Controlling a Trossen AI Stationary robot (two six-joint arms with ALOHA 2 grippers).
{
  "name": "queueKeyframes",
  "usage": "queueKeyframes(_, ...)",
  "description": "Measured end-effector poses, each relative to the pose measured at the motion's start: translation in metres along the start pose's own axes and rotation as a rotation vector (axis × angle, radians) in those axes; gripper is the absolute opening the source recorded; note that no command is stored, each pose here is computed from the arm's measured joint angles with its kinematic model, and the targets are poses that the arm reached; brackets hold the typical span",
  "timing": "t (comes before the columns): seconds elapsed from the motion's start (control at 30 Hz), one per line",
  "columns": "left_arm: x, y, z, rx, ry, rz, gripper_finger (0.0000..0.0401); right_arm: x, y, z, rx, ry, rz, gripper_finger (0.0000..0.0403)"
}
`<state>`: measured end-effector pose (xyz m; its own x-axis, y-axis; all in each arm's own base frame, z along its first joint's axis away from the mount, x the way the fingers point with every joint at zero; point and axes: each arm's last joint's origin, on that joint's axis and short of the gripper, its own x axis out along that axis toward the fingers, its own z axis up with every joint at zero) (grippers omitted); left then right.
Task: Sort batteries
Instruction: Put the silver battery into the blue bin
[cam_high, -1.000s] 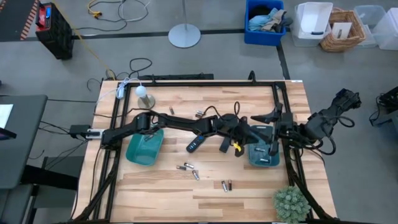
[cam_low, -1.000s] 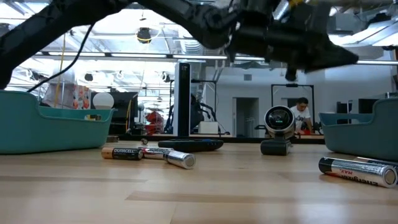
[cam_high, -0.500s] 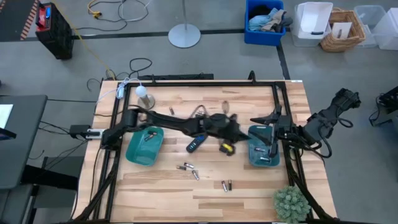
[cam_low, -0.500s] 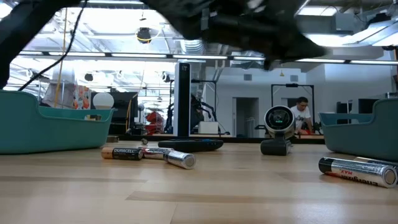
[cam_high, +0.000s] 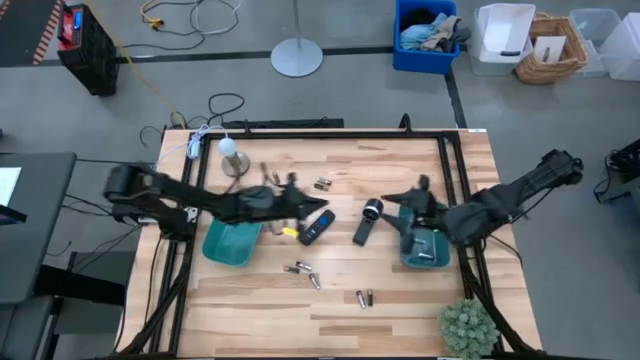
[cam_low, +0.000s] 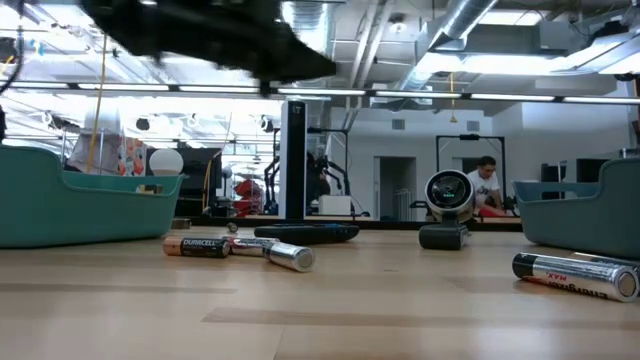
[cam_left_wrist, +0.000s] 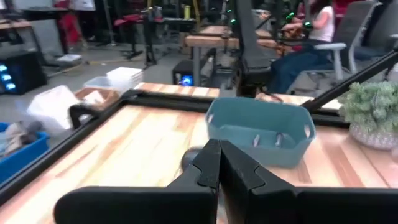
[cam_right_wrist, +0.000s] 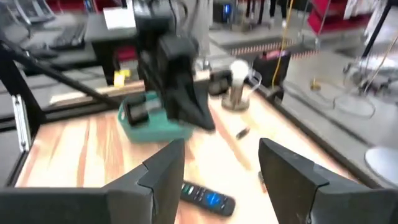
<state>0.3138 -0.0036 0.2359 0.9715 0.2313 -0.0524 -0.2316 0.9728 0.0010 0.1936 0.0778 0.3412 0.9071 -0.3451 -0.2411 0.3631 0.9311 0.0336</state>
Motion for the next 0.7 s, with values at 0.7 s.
queueKeyframes(0.7, -0.131, 0.029, 0.000, -0.057, -0.030, 0.009, 0.0000, 0.134, 0.086, -0.066, 0.079, 0.306, 0.131, 0.0221)
